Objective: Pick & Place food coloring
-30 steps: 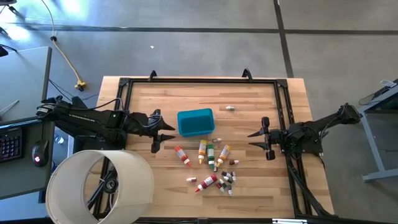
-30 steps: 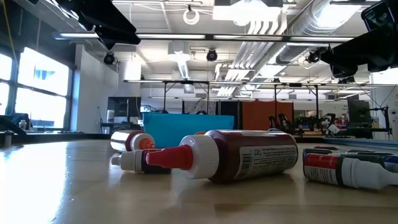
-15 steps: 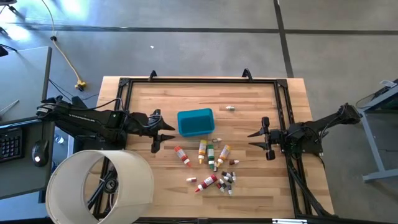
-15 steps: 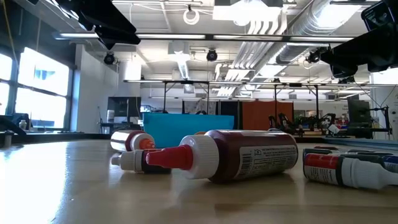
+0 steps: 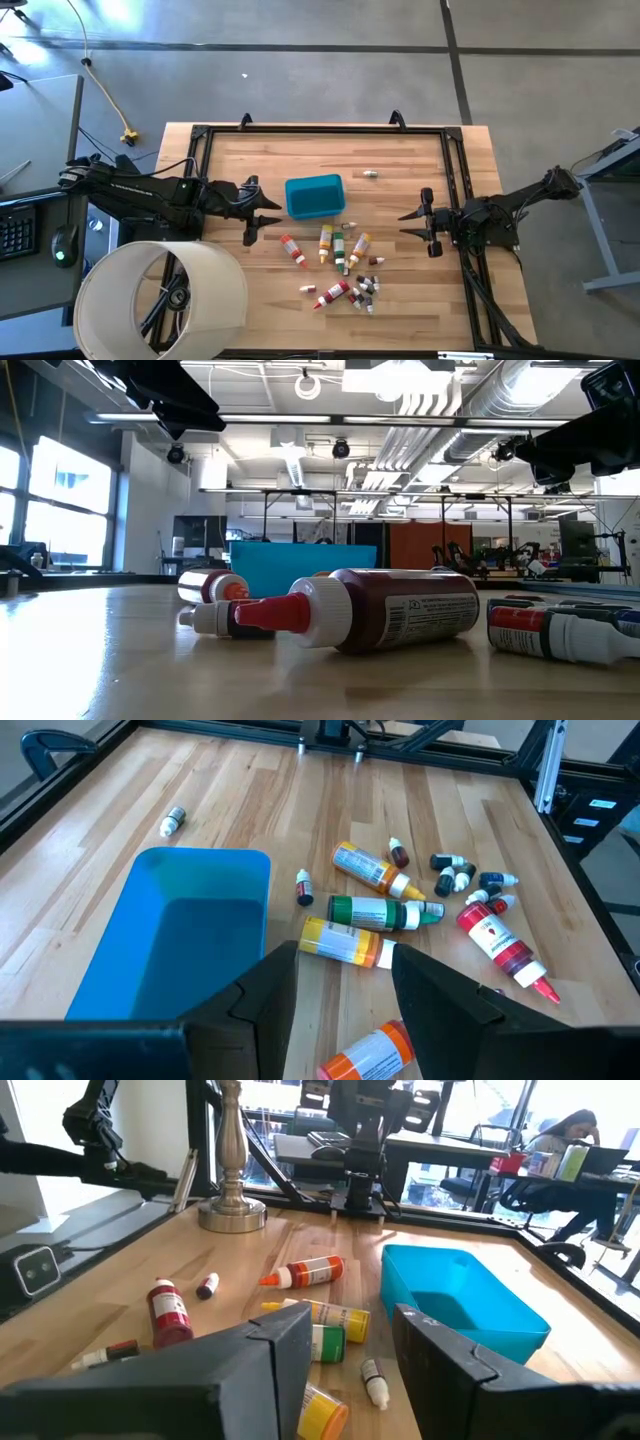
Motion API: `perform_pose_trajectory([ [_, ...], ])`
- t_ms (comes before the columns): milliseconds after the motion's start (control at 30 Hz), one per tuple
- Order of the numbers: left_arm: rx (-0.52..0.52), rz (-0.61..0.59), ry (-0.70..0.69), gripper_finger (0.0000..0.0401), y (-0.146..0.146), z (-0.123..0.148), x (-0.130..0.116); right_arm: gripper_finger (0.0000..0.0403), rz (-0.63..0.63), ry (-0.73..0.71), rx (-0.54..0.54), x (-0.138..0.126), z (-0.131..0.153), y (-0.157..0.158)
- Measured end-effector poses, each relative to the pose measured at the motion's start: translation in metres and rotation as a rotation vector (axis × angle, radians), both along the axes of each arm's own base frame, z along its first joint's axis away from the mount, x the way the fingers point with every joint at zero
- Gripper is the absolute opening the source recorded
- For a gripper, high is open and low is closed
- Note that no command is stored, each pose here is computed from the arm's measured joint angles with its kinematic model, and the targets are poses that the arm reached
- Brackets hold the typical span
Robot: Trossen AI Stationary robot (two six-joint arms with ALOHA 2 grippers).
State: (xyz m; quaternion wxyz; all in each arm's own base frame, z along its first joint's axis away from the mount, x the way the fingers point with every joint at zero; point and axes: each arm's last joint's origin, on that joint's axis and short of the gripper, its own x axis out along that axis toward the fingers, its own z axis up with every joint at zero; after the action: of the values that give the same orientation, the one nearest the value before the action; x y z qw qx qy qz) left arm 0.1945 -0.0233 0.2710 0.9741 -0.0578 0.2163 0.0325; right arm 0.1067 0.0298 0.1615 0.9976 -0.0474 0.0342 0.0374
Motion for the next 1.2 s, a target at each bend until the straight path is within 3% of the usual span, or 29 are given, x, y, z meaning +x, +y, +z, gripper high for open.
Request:
perform_pose_trajectory([
  [200,0.0,0.0,0.0,0.0161,0.0,0.0,0.0,0.0135,-0.005,-0.004,-0.069,0.0,-0.0001,-0.0003],
  [633,0.0,0.0,-0.001,0.0161,0.0,0.0001,0.0,0.0135,-0.005,-0.005,-0.069,0.0,-0.0001,-0.0003],
  [867,0.0,0.0,0.0,0.0161,0.0,0.0,0.0,0.0135,0.027,-0.065,-0.172,0.0002,0.005,0.0006],
  [1100,0.0,0.0,0.0,0.0161,0.0,0.0,0.0,0.0135,0.035,-0.063,-0.185,0.0002,0.0047,0.0008],
  [1200,0.0,0.0,0.0,0.0161,0.0,0.0001,0.0,0.0135,-0.011,-0.095,-0.257,0.0003,0.0079,-0.0005],
])
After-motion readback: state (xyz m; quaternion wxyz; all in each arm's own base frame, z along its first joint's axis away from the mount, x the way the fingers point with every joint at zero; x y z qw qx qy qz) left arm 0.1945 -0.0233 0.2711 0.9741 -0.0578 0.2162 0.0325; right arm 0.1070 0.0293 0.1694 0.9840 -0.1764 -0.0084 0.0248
